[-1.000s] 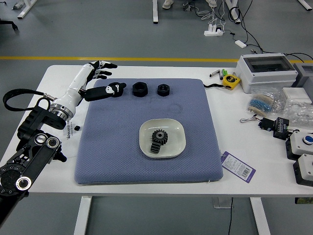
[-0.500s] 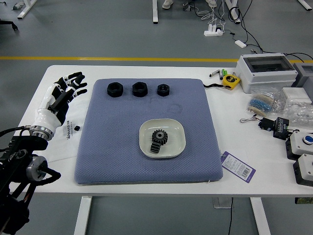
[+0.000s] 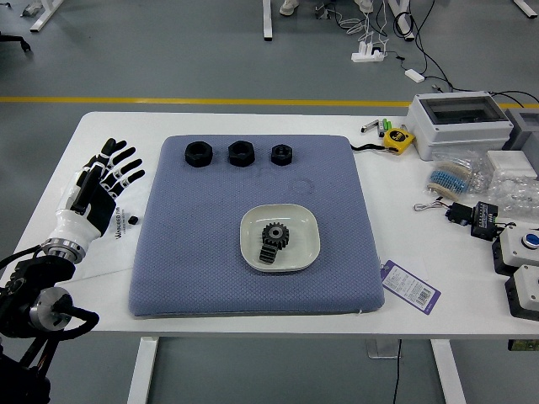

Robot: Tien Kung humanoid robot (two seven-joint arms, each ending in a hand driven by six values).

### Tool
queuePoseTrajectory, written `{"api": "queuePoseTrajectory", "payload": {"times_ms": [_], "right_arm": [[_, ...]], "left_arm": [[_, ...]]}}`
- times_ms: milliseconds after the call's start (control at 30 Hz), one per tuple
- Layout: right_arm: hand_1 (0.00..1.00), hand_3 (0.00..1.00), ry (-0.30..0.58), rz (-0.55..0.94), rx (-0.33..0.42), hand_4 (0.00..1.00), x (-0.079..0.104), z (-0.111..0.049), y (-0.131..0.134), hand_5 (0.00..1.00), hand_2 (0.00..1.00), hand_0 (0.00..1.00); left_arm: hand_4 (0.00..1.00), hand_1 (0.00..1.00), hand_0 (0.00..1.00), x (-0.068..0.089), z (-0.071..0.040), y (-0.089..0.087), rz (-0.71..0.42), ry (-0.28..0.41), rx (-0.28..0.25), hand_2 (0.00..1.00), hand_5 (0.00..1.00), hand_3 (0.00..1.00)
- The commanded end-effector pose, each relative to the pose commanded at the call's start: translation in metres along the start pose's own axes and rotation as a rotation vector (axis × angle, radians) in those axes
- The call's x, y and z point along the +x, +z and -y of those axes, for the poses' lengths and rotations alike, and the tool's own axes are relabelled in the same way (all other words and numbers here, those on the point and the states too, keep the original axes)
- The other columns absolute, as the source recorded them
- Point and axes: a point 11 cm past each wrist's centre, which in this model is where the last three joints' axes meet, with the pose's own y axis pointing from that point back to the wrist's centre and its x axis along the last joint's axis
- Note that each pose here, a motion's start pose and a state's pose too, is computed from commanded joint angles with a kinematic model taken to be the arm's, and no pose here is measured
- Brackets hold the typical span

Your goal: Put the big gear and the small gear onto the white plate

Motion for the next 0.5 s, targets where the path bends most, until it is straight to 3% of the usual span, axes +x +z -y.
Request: {"api": "queuePoseTrajectory", "payload": {"times_ms": [500], "right_arm": [[0.654,0.58,-0.003,0.007,0.002,0.841,-0.001,0.0,-0.001,0.679,0.731,0.65]], "left_arm": [[0.938,0.675,0.708,0.016,-0.012,0.006,0.244,-0.015,0.013,0.718,0.56,0.712]]}}
